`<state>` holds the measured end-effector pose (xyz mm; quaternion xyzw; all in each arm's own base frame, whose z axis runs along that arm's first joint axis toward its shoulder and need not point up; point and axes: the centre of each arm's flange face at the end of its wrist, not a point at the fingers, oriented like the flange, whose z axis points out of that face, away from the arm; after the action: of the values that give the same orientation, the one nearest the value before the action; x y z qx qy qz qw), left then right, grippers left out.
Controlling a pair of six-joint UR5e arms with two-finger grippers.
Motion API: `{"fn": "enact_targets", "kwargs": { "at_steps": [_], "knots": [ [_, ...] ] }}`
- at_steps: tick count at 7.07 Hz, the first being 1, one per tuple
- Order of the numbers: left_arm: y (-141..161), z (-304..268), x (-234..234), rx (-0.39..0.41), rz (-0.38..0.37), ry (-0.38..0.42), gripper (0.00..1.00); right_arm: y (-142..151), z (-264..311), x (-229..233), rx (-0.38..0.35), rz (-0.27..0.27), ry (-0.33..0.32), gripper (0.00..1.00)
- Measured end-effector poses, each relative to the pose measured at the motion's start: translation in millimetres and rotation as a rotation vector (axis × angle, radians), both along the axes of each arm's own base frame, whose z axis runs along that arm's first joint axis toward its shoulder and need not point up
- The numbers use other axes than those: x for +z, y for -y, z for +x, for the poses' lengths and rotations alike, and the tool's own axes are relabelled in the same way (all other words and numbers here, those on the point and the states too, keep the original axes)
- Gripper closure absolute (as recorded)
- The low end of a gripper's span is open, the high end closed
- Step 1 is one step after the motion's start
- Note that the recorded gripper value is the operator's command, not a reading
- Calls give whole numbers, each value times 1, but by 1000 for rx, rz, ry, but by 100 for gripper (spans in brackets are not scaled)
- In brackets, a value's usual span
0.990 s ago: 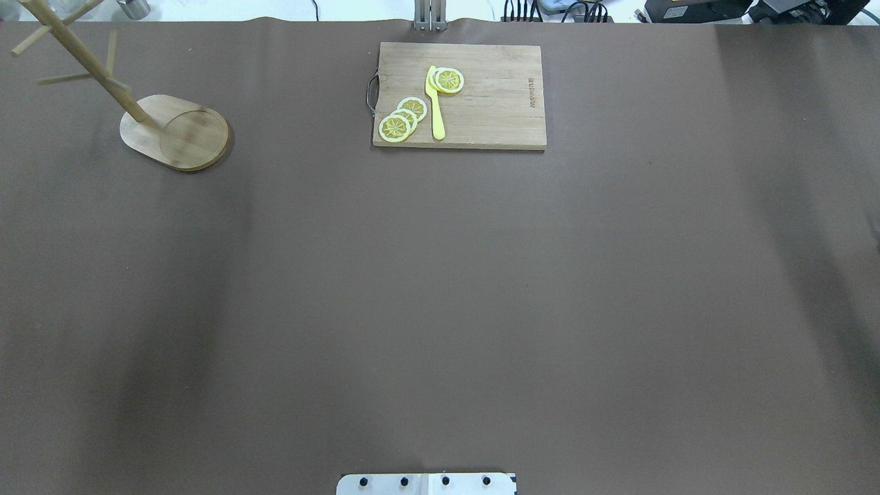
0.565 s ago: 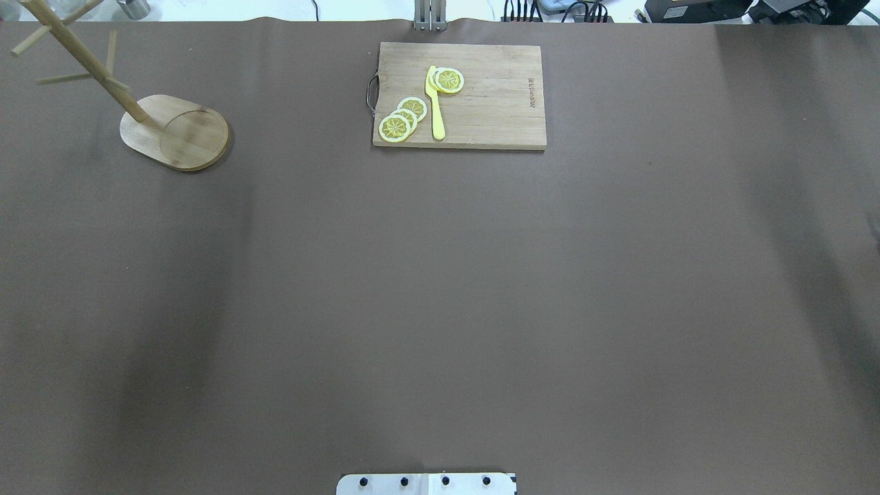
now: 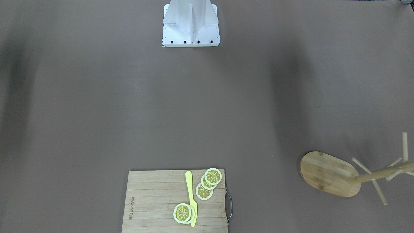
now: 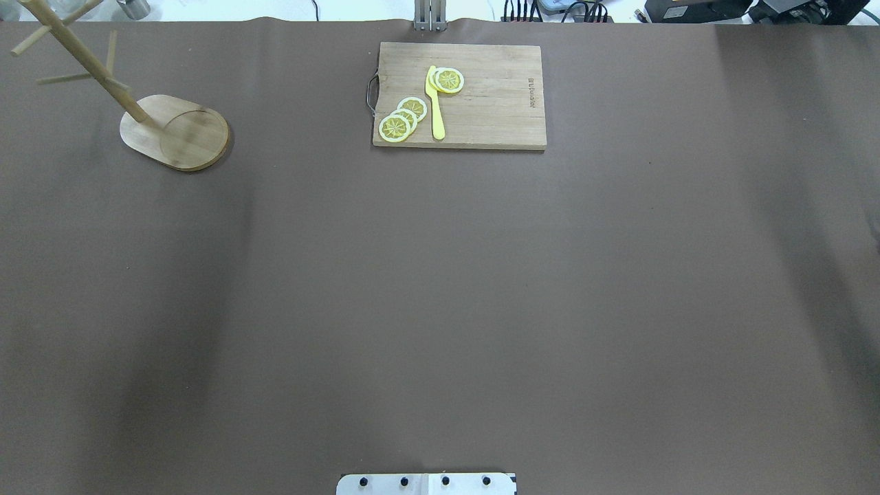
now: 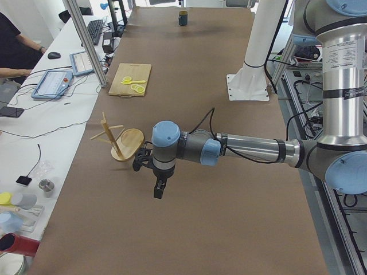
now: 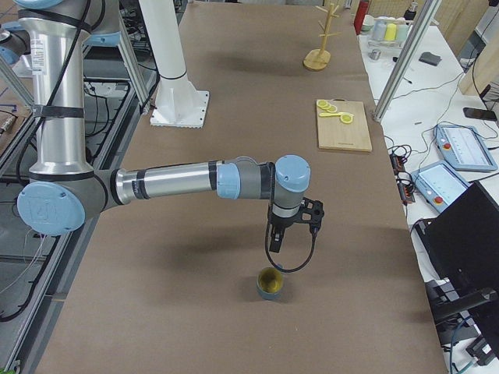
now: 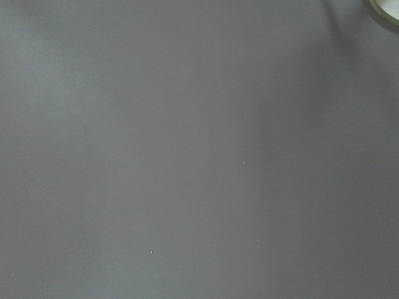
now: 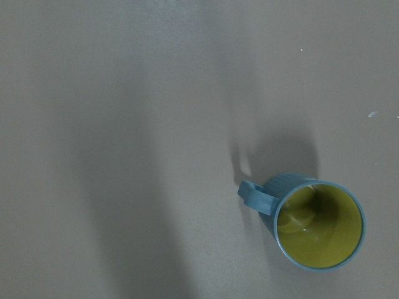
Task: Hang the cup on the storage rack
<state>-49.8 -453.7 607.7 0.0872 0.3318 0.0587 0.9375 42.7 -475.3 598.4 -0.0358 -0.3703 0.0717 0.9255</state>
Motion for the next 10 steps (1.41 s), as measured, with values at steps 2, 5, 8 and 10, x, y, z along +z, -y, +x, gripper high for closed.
{"fn": "enact_targets", "kwargs": {
  "at_steps": [2,5,8,10],
  "knots": [
    [-1,0,-5,-1,9,-1,2,-12,16,21,28,35,-4,0],
    [3,1,-14,-4,24,-2,2,-20,40,70,53,46,-5,0],
    [3,0,-15,-6,25,-3,2,-21,39,151,73,29,26,0],
    [1,0,-13,-6,20,-2,2,-18,38,161,77,23,49,0]
  ]
}}
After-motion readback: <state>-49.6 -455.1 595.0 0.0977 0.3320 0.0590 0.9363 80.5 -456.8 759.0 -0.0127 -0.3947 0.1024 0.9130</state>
